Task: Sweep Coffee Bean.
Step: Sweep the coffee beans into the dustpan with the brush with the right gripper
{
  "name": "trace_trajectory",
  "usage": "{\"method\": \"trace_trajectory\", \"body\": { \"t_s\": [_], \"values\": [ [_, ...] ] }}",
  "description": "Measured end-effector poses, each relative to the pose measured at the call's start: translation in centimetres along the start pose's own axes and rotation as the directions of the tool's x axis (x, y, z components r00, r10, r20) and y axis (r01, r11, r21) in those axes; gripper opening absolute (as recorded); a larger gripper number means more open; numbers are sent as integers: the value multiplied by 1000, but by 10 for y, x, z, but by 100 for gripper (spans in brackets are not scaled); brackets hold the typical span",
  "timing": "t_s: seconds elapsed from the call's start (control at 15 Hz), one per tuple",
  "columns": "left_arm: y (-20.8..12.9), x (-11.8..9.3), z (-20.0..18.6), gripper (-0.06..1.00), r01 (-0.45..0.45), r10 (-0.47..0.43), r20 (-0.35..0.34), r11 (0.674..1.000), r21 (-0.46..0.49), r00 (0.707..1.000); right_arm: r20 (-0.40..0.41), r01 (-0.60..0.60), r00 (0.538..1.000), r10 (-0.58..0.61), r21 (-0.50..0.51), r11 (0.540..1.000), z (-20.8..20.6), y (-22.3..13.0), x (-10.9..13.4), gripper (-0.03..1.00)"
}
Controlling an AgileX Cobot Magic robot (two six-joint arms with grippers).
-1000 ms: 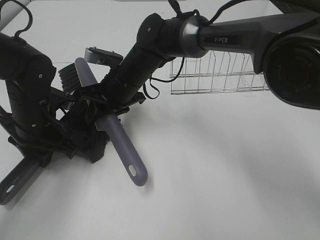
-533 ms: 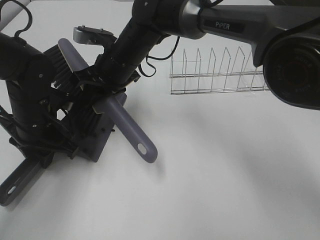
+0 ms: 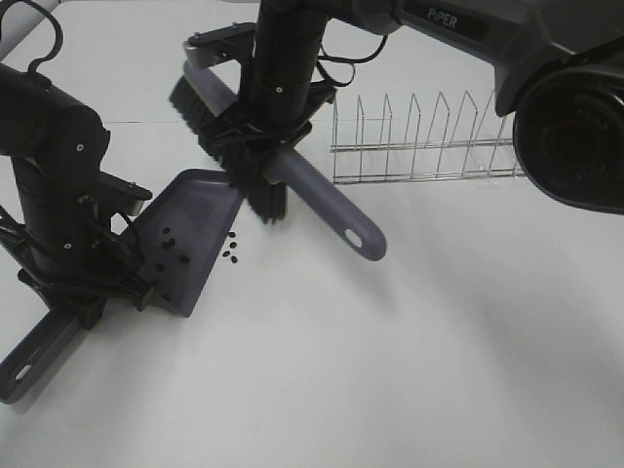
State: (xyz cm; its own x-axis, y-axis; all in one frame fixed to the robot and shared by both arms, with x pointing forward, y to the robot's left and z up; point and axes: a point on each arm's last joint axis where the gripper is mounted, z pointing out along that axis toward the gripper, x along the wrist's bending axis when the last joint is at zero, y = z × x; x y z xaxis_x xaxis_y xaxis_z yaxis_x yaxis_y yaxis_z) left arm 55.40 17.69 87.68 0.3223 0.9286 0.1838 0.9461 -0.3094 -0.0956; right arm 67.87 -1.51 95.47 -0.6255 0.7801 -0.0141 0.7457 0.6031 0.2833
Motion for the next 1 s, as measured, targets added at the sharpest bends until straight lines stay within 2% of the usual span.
{"method": "trace_trajectory", "body": {
  "t_s": [0.07, 0.13, 0.27, 0.33, 0.53, 0.67, 1.0],
  "values": [
    [0, 0, 0, 33, 0, 0, 0, 1000, 0, 1000, 110, -21, 994, 18, 29, 999, 0, -3, -10, 36],
    [0, 0, 0, 33, 0, 0, -1, 1000, 2, 1000, 184, -42, 982, 35, 30, 999, -1, -4, -17, 36],
    [-2, 0, 0, 33, 2, -2, -4, 1000, 26, 1000, 262, -54, 964, 42, 37, 998, 2, -5, -24, 36],
    [-3, 0, 0, 33, 4, -4, -4, 999, 32, 1000, 259, -55, 965, 40, 51, 997, 10, -6, -24, 36],
    [-5, 0, 2, 33, 9, -9, -2, 998, 59, 1000, 185, -83, 981, 57, 136, 987, 42, -18, -16, 35],
    [-5, 0, 3, 33, 9, -9, -2, 998, 62, 1000, 140, -97, 987, 78, 134, 986, 43, -18, -10, 35],
    [-4, -1, 3, 33, 17, -17, 10, 998, 60, 1000, -97, -176, 975, 199, 204, 963, 79, -26, 13, 35]
  ]
}}
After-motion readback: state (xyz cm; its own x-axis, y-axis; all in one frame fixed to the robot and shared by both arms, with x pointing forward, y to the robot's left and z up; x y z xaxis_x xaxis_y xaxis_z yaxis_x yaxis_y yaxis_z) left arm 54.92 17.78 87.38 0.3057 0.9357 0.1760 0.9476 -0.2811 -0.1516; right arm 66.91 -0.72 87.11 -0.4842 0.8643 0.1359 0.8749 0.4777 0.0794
